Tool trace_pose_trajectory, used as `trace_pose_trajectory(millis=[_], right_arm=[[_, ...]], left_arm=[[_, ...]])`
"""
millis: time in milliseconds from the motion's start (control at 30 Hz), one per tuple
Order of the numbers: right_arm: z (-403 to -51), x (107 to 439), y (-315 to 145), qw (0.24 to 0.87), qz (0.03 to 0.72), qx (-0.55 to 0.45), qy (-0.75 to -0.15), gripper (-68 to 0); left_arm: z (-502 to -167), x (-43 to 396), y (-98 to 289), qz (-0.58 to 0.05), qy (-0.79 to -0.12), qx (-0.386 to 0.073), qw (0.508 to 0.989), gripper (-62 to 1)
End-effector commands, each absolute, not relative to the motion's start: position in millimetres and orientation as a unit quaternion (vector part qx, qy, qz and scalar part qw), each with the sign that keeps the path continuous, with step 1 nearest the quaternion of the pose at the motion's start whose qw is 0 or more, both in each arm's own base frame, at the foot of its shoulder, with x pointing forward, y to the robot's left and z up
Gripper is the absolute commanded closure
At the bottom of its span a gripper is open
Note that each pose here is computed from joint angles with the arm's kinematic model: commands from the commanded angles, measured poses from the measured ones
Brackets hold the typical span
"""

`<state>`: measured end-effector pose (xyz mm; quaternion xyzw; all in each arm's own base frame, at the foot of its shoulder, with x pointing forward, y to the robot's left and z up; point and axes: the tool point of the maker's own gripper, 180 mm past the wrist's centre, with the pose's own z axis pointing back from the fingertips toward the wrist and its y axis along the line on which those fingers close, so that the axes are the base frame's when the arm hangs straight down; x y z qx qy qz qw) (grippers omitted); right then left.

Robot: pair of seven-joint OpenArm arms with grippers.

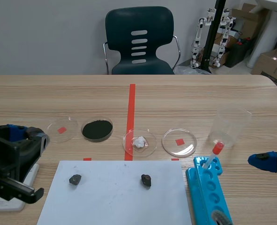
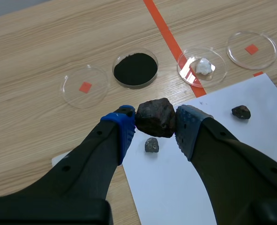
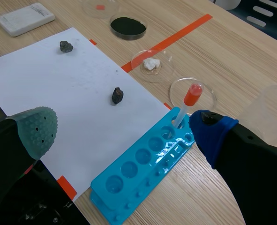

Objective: Pick up the middle mineral with the left hand

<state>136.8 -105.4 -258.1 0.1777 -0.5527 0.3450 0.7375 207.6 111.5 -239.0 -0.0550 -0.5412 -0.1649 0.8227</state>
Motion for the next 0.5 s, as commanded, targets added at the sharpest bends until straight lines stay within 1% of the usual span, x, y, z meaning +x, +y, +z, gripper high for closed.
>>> trace_pose_trajectory(millis=[0, 233, 467], right_arm=[[-253.2, 139.5, -103.8, 0.732, 0.342, 0.181, -0.562, -58.7], [-253.2, 139.5, -103.8, 0.732, 0.342, 0.181, -0.562, -58.7], [-253.2, 139.5, -103.8, 0.732, 0.342, 0.181, -0.562, -58.7]], left_arm=[[-227.9, 206.1, 107.0, -0.170, -0.559, -0.058, 0.810, -14.5], [-219.5, 187.4, 99.3, -0.181, -0.580, -0.069, 0.792, -14.5], [-219.9, 185.1, 99.0, -0.178, -0.580, -0.073, 0.792, -14.5]])
